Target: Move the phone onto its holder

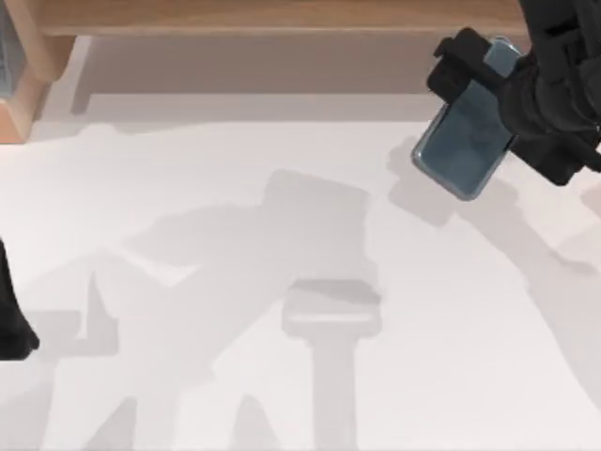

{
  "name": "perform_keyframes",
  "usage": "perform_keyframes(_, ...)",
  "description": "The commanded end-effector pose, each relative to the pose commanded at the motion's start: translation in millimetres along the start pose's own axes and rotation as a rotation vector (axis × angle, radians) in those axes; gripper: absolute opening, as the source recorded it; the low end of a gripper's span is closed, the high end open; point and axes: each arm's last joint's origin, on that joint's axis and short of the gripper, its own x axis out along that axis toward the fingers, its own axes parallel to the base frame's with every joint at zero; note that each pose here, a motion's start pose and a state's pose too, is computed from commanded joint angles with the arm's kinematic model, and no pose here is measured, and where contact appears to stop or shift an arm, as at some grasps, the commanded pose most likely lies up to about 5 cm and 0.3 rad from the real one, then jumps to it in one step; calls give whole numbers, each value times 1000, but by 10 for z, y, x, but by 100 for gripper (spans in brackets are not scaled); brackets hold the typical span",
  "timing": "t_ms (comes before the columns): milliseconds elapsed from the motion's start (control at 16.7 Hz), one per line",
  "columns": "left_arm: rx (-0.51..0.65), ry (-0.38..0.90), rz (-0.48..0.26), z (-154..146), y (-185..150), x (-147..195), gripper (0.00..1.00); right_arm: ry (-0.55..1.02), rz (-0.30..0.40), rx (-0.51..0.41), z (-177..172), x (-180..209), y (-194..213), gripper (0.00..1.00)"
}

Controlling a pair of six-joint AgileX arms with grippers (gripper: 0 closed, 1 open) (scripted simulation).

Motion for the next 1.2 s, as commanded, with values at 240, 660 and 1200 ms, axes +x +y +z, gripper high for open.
perform_keyframes(240, 0, 0, 0, 0, 0, 0, 100, -211, 50, -43, 440, -289, -249, 0)
perform_keyframes(660, 0, 0, 0, 0, 0, 0, 100, -466, 2, -182, 727, -624, -704, 0)
perform_keyframes(1200, 0, 0, 0, 0, 0, 0, 100, -582, -286, -275, 637, -594, -1534, 0)
